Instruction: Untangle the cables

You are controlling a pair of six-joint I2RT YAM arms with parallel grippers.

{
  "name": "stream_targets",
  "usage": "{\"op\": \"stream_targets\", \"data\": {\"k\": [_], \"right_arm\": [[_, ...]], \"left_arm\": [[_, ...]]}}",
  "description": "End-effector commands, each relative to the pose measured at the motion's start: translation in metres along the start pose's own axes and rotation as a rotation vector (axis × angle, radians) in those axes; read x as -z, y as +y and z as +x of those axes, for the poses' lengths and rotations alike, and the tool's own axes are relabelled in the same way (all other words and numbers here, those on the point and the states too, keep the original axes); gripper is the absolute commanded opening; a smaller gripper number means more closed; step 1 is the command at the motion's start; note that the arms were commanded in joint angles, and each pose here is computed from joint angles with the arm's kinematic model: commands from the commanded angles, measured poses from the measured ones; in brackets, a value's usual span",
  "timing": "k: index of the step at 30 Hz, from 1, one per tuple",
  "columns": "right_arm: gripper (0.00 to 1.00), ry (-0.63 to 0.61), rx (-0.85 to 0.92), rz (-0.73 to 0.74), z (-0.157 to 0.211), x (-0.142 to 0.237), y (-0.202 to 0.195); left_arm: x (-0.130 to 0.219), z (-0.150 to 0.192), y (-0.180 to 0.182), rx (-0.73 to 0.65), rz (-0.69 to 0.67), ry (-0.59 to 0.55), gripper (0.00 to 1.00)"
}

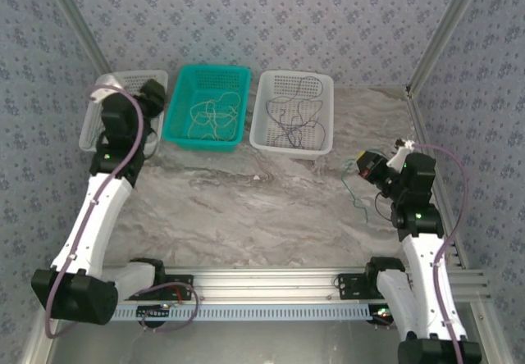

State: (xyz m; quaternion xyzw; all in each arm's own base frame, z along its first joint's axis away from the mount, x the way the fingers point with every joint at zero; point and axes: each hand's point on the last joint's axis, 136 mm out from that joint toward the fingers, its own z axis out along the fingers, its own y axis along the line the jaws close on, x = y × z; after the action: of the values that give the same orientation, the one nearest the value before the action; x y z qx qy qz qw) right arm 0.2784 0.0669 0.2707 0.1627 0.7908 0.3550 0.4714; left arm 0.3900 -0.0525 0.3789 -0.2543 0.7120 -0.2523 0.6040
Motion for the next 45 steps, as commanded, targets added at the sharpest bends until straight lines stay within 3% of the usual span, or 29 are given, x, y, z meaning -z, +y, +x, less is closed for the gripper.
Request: {"op": "stream_targets", "data": {"k": [1, 5, 10, 14, 17, 21, 24, 28, 31, 36, 40, 45], "right_arm": [[0.00, 0.027, 0.105, -0.151, -0.007, 0.002, 0.053], [0.00, 0.065, 0.078, -0.213, -0.002, -0.009, 0.083], [0.00, 0.048, -0.009, -0.230, -0.006, -0.023, 0.097], [0.00, 0.041, -0.106, -0.215, -0.012, -0.034, 0.097], [0.00, 0.034, -0.155, -0.249, -0.017, -0.038, 0.106], [0.00, 0.033, -0.163, -0.261, -0.016, -0.038, 0.117], [0.00, 0.040, -0.171, -0.252, -0.014, -0.038, 0.117], [0.00, 0.053, -0.184, -0.211, -0.007, -0.038, 0.106], [0.00, 0.050, -0.203, -0.198, -0.004, -0.039, 0.100], [0.00, 0.054, -0.216, -0.177, -0.004, -0.044, 0.091], [0.00, 0.043, -0.222, -0.180, -0.009, -0.043, 0.092], [0.00, 0.040, -0.220, -0.188, -0.013, -0.041, 0.096]], "left_arm": [[0.008, 0.066, -0.065, -0.052, 0.297, 0.221, 0.56], [0.049, 0.151, -0.138, -0.273, 0.595, 0.402, 0.50], [0.091, 0.254, -0.180, -0.293, 0.883, 0.601, 0.50], [0.115, 0.326, -0.190, -0.315, 0.984, 0.740, 0.55], [0.113, 0.359, -0.192, -0.279, 0.975, 0.759, 0.62], [0.089, 0.381, -0.194, -0.144, 0.923, 0.761, 0.75], [0.073, 0.381, -0.195, -0.110, 0.893, 0.726, 0.76], [0.041, 0.364, -0.174, -0.003, 0.767, 0.674, 0.64], [0.031, 0.351, -0.159, 0.060, 0.749, 0.646, 0.47], [0.077, 0.342, -0.188, -0.014, 1.026, 0.691, 0.65], [0.094, 0.345, -0.191, -0.073, 1.078, 0.680, 0.73], [0.106, 0.339, -0.206, -0.044, 1.181, 0.656, 0.86]]}}
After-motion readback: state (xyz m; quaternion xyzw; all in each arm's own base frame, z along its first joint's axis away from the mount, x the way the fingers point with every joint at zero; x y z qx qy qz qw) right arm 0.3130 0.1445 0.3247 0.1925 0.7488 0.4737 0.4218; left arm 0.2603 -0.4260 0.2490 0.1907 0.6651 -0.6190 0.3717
